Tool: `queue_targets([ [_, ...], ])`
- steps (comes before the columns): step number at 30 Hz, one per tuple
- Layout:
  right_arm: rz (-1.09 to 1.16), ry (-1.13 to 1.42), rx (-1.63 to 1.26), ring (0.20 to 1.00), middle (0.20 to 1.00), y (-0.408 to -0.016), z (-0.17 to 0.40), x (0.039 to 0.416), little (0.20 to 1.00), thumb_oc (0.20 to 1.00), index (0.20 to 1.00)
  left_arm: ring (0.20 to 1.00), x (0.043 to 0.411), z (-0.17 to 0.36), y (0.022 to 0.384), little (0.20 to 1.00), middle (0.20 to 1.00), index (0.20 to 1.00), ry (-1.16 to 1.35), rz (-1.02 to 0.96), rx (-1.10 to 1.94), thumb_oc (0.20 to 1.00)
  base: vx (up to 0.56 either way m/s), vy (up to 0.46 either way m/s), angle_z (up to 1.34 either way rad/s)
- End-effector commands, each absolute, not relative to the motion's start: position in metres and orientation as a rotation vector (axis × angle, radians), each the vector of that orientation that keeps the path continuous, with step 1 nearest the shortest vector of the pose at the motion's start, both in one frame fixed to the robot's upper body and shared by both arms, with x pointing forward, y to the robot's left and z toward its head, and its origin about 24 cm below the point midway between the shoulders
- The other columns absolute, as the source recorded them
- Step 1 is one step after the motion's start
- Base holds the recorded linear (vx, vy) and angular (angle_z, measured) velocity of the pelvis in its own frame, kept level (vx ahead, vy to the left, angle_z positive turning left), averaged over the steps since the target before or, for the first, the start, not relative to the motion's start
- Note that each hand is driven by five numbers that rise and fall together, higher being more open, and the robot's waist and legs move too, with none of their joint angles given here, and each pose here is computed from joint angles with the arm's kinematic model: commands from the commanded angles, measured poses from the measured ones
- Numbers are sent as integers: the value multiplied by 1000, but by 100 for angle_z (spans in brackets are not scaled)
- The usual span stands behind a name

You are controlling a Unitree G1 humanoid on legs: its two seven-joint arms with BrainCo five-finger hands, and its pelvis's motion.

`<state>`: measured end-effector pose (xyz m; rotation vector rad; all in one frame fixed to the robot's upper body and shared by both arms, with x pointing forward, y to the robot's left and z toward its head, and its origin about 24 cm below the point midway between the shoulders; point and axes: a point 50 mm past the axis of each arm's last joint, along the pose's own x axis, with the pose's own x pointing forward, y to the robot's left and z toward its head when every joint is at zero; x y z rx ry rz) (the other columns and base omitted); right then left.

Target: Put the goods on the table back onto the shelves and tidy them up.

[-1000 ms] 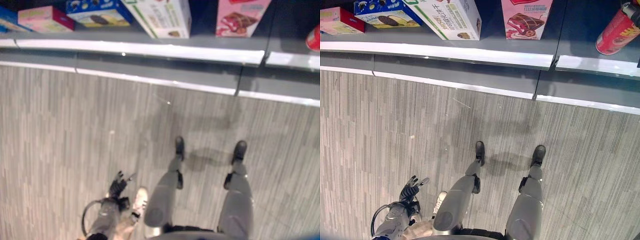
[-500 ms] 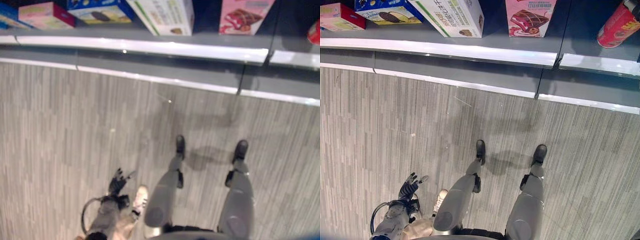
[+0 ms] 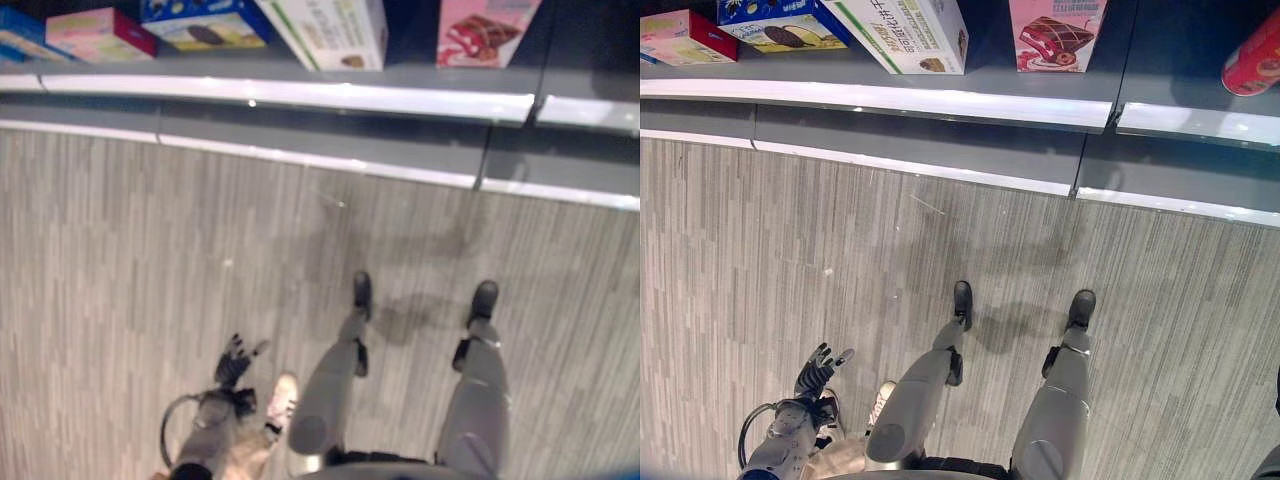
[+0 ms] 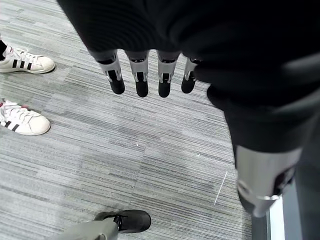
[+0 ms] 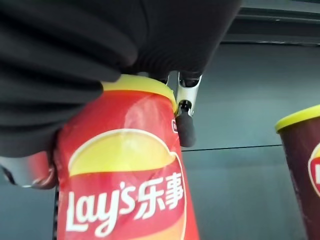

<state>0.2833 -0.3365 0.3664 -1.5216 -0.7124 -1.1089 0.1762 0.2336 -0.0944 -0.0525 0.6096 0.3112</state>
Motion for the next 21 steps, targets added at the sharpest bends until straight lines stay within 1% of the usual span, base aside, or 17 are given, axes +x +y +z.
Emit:
queue_targets([
  [1,-1191,-911,-1493,200,200,-319,409,266,200,200,200,1000,174,-92,240,1000,1000,1000,603,317,-12,1000,0,0,0],
  [21,-1179,-873,-1475,200,200,-321,411,275,200,200,200,1000,171,-94,239,1000,1000,1000,608,329,-20,1000,0,0,0],
])
